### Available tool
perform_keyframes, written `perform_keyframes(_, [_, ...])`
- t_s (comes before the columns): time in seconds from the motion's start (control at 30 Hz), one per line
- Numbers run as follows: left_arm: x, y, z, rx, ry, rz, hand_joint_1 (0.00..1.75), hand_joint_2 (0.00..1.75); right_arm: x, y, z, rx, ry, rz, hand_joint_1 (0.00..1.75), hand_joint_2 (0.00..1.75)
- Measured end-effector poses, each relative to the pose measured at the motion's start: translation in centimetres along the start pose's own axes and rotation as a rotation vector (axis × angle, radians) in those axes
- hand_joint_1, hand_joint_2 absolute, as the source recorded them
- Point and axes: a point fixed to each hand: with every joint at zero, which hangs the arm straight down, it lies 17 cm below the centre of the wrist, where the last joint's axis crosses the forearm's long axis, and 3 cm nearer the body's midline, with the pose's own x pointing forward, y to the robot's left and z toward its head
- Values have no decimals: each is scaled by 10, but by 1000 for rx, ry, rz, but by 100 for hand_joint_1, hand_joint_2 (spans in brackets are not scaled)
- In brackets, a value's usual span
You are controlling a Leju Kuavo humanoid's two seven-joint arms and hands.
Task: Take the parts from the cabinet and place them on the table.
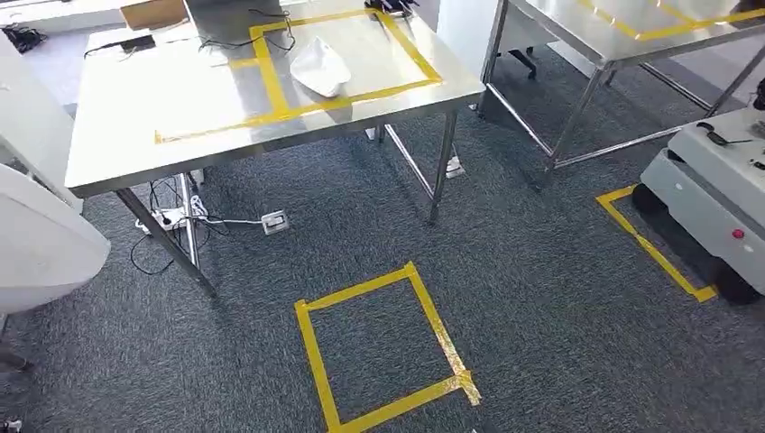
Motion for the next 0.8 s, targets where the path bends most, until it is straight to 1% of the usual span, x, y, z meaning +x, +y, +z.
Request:
perform_keyframes(0.33, [-2, -2, 3, -2, 5, 9, 175, 175, -6, 1, 0, -12, 26, -33, 0, 0])
perform_keyframes(0.57, [2, -8, -2, -27, -13, -1, 175, 175, -2, 10, -1, 2, 21, -40, 0, 0])
perform_keyframes(0.67, [-4, -10, 6, -14, 11, 10, 175, 175, -2, 7, -1, -5, 21, -43, 0, 0])
perform_keyframes(0.8, [-5, -11, 9, -10, 15, 16, 175, 175, -4, 4, -1, -11, 23, -45, 0, 0])
